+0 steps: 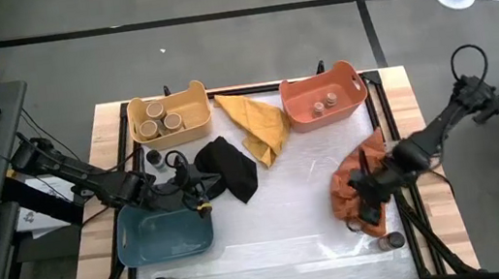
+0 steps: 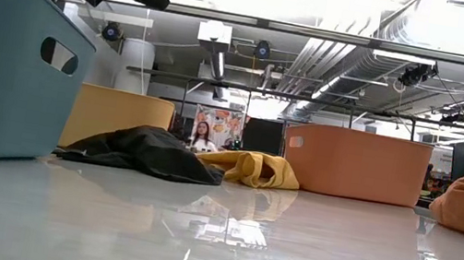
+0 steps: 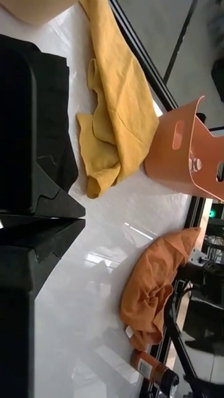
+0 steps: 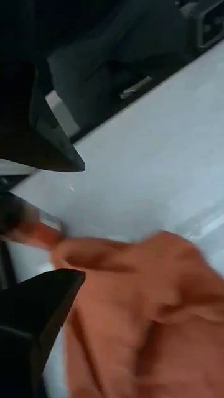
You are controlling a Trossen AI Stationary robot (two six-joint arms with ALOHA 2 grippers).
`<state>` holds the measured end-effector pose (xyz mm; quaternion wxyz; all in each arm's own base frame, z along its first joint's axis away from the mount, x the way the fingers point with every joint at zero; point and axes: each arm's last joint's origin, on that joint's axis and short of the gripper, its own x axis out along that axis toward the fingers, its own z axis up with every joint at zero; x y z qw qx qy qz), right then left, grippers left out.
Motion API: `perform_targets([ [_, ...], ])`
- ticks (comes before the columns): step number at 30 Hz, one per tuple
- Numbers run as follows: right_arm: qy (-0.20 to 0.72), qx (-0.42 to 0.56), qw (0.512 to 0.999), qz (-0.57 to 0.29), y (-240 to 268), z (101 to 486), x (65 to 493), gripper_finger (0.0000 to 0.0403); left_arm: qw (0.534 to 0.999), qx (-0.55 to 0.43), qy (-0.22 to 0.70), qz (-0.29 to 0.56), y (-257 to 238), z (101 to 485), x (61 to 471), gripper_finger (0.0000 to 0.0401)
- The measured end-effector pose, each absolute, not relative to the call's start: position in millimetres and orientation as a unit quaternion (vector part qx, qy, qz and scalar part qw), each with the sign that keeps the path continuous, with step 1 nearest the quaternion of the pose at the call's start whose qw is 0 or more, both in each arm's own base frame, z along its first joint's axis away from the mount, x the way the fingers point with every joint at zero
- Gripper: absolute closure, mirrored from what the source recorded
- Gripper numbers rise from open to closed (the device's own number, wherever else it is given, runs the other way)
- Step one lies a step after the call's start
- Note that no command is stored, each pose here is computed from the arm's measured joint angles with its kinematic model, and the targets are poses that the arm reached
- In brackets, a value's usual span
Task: Sort spices by type
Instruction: Put the bottom right black spice bottle into the blue bin
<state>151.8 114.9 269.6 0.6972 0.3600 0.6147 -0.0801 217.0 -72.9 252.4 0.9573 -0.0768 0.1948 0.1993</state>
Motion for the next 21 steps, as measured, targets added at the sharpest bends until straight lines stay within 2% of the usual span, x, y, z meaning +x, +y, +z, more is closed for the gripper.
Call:
perform_targets([
  [6,0.627,0.380,0.675,-0.088,139.7,271.0,131.1,0.0152,0.958,-0.080,0.189,0.199,-72.9,253.4,217.7,0.0401],
  [9,0.642,0.381,0.660,-0.083,148.2,271.1,121.4,0.0175,0.958,-0.080,0.189,0.199,-72.9,253.4,217.7,0.0401],
  [12,0.665,0.388,0.632,-0.082,155.8,270.2,114.1,0.0228,0.958,-0.080,0.189,0.199,-72.9,253.5,217.7,0.0401],
  [17,0.690,0.395,0.603,-0.061,174.0,265.4,112.6,0.0376,0.958,-0.080,0.189,0.199,-72.9,253.5,217.7,0.0401],
  [18,0.688,0.397,0.605,-0.053,178.2,264.2,114.2,0.0388,0.958,-0.080,0.189,0.199,-72.9,253.5,217.7,0.0401],
  [21,0.690,0.396,0.604,-0.050,188.3,257.9,118.4,0.0385,0.958,-0.080,0.189,0.199,-72.9,253.5,217.7,0.0401],
])
